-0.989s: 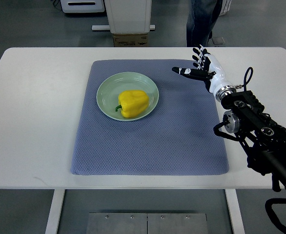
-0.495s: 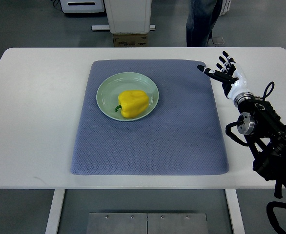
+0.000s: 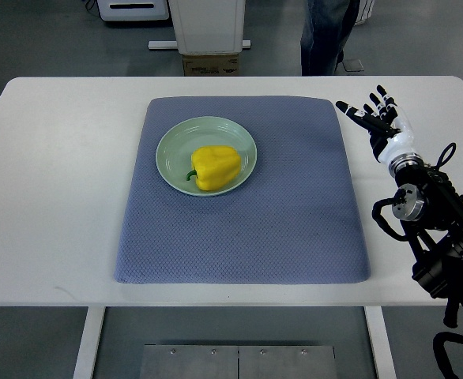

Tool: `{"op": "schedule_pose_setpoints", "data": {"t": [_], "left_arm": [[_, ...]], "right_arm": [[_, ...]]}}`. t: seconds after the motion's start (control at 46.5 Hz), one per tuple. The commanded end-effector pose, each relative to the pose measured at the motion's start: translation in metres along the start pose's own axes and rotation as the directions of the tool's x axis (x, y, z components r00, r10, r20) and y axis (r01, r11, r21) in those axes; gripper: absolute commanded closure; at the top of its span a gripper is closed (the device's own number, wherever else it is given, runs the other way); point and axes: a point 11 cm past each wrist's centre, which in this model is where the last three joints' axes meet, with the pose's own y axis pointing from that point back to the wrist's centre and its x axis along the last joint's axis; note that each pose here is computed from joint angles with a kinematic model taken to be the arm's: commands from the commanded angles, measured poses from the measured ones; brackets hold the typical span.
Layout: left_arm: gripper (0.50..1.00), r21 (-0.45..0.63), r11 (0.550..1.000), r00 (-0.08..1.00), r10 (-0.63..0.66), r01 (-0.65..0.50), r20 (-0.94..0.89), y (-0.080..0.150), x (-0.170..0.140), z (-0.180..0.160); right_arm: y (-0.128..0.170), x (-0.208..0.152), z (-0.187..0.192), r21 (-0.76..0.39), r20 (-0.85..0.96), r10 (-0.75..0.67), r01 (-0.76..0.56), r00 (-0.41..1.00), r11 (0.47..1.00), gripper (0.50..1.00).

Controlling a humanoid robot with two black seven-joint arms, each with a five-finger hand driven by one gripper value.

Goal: Place yellow pepper on plate with right hand

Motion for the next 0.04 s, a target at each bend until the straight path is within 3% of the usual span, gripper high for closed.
{"op": "schedule_pose_setpoints", "data": {"t": [0.0,0.022], "left_arm": [[0.5,0.0,1.0,1.0,0.0,0.0,0.0,0.0,0.0001,0.0],[0.5,0.0,1.0,1.0,0.0,0.0,0.0,0.0,0.0001,0.0]], "right_arm": [[0.0003,0.0,0.0004,0.002,0.0,0.0,0.0,1.0,1.0,0.5],[0.0006,0.0004,0.0009,0.002,0.0,0.0,0.0,1.0,1.0,0.5]]}}
